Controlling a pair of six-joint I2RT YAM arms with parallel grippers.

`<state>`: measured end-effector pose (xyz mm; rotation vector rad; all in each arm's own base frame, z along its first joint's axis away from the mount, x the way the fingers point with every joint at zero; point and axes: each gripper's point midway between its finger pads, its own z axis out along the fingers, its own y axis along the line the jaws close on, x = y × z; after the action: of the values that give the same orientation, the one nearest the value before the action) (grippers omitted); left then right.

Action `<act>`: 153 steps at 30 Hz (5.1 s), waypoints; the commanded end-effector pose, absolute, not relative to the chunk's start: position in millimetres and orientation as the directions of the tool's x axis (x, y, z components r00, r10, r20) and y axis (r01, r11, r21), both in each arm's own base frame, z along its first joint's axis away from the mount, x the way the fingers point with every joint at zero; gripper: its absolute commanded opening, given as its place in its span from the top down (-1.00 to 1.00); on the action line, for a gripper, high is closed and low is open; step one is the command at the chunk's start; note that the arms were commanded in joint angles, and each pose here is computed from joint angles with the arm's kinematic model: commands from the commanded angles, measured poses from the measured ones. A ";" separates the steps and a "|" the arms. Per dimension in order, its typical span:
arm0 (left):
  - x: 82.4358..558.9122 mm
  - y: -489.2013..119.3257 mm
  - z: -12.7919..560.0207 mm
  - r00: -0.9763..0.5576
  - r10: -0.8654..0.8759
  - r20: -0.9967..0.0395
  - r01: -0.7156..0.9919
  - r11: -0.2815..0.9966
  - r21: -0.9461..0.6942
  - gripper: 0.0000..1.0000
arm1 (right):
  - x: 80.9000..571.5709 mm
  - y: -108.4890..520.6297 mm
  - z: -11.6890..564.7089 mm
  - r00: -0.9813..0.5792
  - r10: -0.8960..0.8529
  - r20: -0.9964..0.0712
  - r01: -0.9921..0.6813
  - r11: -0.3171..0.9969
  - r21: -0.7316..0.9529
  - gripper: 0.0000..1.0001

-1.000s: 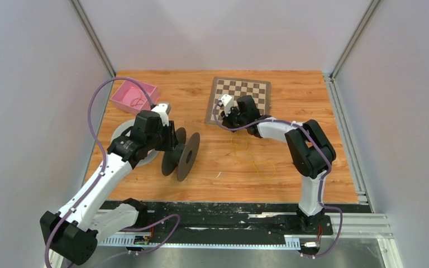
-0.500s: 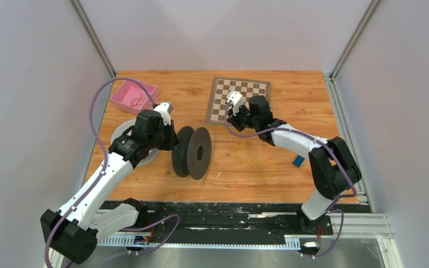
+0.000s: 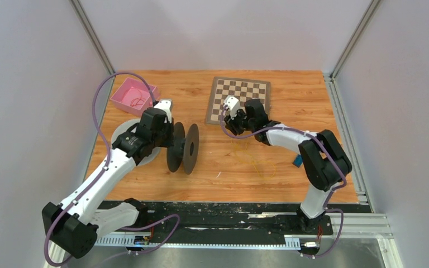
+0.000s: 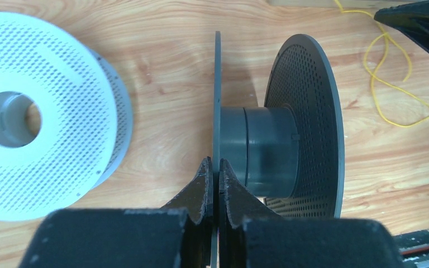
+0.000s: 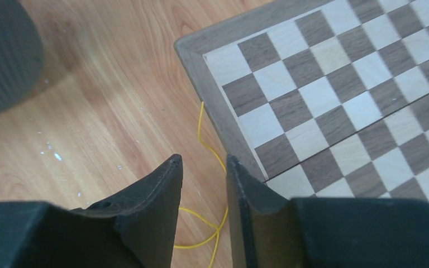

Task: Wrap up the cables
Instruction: Pick up the cable at the center of the board.

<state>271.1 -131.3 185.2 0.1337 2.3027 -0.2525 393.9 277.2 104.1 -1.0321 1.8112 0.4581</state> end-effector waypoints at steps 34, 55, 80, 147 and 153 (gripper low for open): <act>280.0 -152.0 228.0 -0.587 -0.010 -0.810 0.266 0.942 -0.205 0.80 | 404.5 275.2 166.1 -0.027 -0.473 -0.881 -0.660 0.670 -0.340 1.00; 276.2 -168.2 225.6 -0.616 -0.011 -0.787 0.304 0.919 -0.250 0.42 | 376.1 265.3 240.2 0.065 -0.358 -0.931 -0.668 0.678 -0.307 1.00; 286.2 -171.8 281.3 -0.467 0.055 -0.883 0.420 0.892 -0.166 0.07 | 302.7 296.8 304.4 0.210 -0.203 -0.956 -0.871 0.405 -0.277 1.00; 276.3 -288.9 350.0 -0.462 -0.441 -0.770 0.592 0.493 -0.638 1.00 | 261.7 279.1 338.0 0.170 -0.051 -0.984 -0.849 0.499 -0.173 0.10; 271.2 -281.8 370.6 -0.428 -0.506 -0.749 0.604 0.456 -0.654 1.00 | 266.7 298.3 322.1 0.150 -0.076 -0.986 -0.862 0.479 -0.168 0.07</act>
<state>274.1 -291.4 326.1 0.1620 1.7168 -1.1862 258.2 292.4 310.1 -0.9571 1.3506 0.7422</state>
